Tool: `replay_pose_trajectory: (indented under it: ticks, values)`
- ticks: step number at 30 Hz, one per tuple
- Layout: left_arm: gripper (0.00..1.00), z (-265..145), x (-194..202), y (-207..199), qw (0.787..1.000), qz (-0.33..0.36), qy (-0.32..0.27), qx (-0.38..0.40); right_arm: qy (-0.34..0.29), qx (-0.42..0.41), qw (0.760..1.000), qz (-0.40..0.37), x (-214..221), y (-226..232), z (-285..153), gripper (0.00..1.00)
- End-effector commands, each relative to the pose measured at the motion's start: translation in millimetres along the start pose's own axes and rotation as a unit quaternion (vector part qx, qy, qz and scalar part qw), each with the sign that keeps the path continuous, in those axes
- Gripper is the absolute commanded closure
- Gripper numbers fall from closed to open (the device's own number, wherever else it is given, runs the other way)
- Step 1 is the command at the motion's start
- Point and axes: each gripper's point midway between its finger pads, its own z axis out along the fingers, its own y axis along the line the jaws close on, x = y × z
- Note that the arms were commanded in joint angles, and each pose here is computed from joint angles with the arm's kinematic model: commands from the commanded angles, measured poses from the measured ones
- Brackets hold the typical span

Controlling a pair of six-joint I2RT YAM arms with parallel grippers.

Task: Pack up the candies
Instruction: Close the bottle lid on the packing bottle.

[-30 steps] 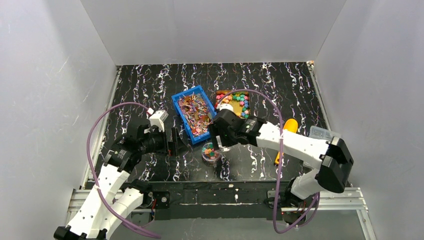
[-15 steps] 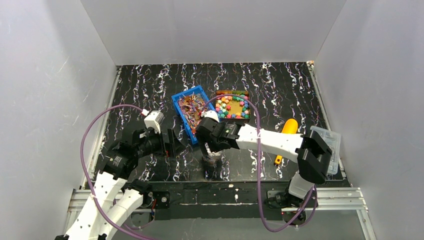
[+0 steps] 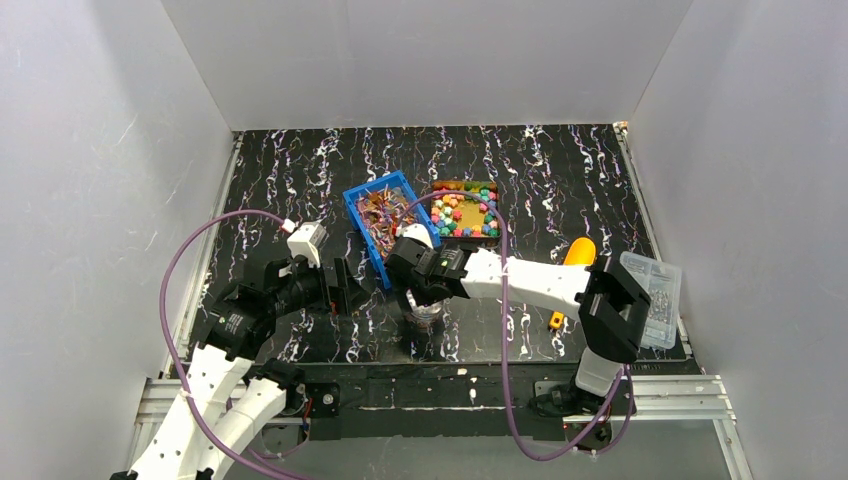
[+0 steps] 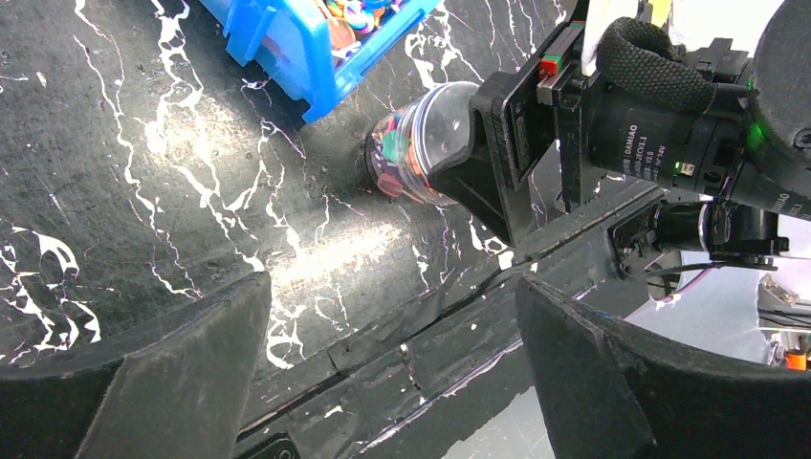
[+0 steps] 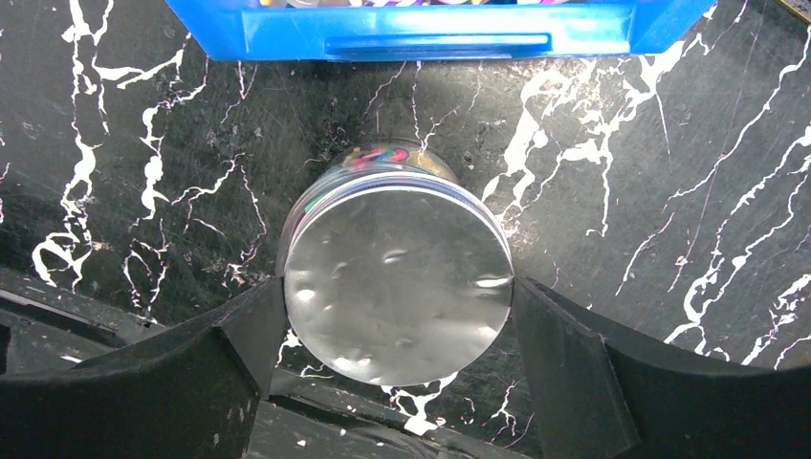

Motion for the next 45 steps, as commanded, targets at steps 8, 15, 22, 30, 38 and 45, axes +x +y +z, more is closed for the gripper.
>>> replay_pose_trajectory:
  ticks: [8,15,22,30,38,45]
  values:
    - [0.01,-4.7,-3.1,-2.6,1.000,0.004,-0.005,0.001,-0.014,-0.016,1.000,0.004,-12.7,19.0,-3.3,0.25]
    - [0.01,-5.2,-3.1,-3.2,1.000,0.004,-0.006,0.002,-0.007,-0.003,1.000,0.000,-5.4,13.8,-0.8,0.25]
    - [0.01,-5.5,-3.1,-3.5,1.000,0.005,-0.006,0.003,0.004,0.001,1.000,-0.002,0.6,13.3,4.9,0.23]
    - [0.01,-5.6,-2.9,-3.6,1.000,0.005,-0.006,0.004,0.015,0.013,1.000,-0.004,9.5,8.6,10.7,0.20]
    - [0.01,-5.3,-2.8,-3.9,1.000,0.005,-0.005,0.004,0.024,0.016,1.000,-0.008,15.1,8.3,15.8,0.18]
    - [0.01,-5.5,-3.0,-3.8,1.000,0.005,-0.006,0.004,0.024,0.015,1.000,-0.007,14.5,9.2,15.9,0.14]
